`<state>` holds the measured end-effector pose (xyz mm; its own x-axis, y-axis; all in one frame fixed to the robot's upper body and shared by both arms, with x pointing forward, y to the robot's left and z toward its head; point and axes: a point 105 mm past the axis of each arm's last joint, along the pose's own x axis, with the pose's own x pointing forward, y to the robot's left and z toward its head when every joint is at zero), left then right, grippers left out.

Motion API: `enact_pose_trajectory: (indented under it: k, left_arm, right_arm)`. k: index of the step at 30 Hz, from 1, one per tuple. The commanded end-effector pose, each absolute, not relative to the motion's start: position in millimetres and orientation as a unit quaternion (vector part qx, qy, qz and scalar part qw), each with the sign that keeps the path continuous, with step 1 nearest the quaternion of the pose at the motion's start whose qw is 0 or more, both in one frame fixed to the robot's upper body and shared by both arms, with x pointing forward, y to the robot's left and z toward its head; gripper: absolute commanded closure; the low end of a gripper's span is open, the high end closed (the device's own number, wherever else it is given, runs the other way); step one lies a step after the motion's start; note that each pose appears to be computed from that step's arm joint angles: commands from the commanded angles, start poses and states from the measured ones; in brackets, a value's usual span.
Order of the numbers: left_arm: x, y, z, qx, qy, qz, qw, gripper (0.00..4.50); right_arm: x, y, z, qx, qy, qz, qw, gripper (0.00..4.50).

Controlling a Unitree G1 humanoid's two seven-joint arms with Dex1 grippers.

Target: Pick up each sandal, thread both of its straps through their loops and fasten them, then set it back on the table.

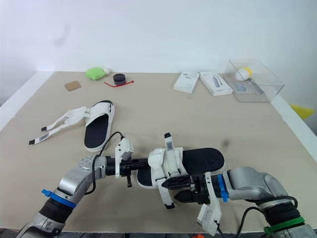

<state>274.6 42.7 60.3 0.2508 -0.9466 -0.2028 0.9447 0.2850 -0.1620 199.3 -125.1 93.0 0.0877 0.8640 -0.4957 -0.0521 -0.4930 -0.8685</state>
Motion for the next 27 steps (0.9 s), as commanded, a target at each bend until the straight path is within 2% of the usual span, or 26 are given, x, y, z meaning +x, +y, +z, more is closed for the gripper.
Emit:
enact_pose_trajectory:
  k: [1, 4, 11, 12, 16, 18, 21, 23, 27]
  left_arm:
    - [265, 56, 19, 0.006, 0.22, -0.572, 0.79, 4.5]
    - [265, 56, 20, 0.007, 0.22, -0.573, 0.79, 4.5]
    - [266, 56, 19, 0.009, 0.22, -0.574, 0.788, 4.5]
    - [266, 56, 19, 0.01, 0.221, -0.574, 0.788, 4.5]
    - [267, 57, 19, 0.011, 0.221, -0.575, 0.788, 4.5]
    - [267, 58, 19, 0.012, 0.223, -0.575, 0.787, 4.5]
    - [267, 60, 19, 0.015, 0.224, -0.576, 0.786, 4.5]
    - [268, 60, 19, 0.016, 0.224, -0.576, 0.786, 4.5]
    - [269, 59, 20, 0.017, 0.221, -0.575, 0.787, 4.5]
  right_arm:
    - [198, -116, 102, -0.625, -0.347, 0.583, 0.386, 0.06]
    - [191, -113, 101, -0.615, -0.351, 0.595, 0.38, 0.85]
    - [180, -114, 96, -0.601, -0.344, 0.615, 0.376, 4.29]
    - [180, -114, 96, -0.598, -0.343, 0.616, 0.381, 4.41]
    - [172, -110, 105, -0.558, -0.346, 0.632, 0.413, 4.41]
    - [166, -106, 119, -0.512, -0.325, 0.651, 0.457, 4.41]
    - [169, -101, 146, -0.427, -0.252, 0.677, 0.544, 4.41]
    - [181, -96, 166, -0.344, -0.197, 0.677, 0.62, 4.41]
    - [206, -90, 181, -0.231, -0.106, 0.662, 0.705, 4.41]
